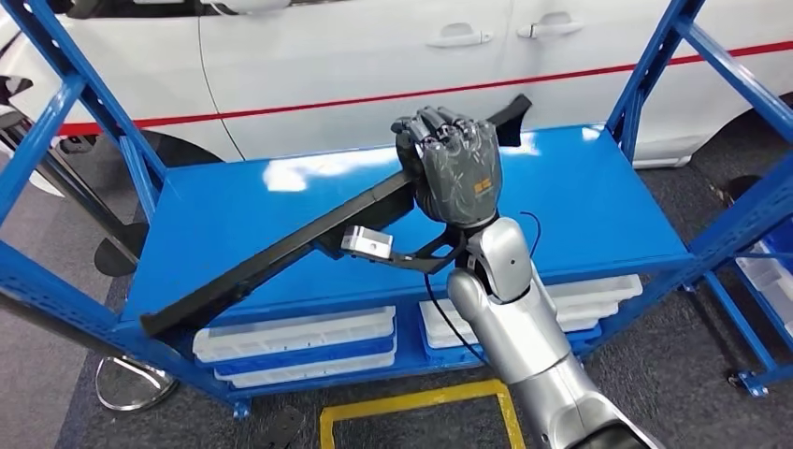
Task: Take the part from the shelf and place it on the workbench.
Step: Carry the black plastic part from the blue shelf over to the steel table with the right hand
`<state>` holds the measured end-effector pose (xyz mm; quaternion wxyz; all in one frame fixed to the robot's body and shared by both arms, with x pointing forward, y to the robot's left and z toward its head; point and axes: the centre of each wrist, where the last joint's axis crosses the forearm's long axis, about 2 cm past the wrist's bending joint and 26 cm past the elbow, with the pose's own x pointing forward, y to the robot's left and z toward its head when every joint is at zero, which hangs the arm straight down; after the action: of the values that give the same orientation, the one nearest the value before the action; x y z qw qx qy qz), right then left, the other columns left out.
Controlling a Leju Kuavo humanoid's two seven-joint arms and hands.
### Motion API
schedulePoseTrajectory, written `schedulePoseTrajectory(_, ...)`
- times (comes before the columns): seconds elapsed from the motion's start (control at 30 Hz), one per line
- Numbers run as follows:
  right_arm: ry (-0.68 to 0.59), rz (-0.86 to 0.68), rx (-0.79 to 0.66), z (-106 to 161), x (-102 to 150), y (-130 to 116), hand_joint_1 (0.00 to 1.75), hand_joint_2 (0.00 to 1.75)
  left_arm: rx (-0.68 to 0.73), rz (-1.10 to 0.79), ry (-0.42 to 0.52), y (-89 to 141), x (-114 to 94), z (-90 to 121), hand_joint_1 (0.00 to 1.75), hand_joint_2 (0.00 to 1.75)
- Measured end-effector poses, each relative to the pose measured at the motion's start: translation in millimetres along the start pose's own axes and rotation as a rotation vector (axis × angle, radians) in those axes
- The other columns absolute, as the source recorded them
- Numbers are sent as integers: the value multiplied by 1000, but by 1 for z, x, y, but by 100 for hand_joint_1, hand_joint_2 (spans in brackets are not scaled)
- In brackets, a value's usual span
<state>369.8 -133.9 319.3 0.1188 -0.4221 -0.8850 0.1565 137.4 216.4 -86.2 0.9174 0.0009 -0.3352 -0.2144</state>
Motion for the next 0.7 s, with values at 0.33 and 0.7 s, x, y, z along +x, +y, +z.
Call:
schedulePoseTrajectory(0.33,21,-90,-41,-2,4,-4,175,175,7,9,-6,1,1,-1,0,175)
schedulePoseTrajectory(0.7,53,-310,-85,-7,30,-13,175,175,9,27,-8,-1,-2,1,0,175)
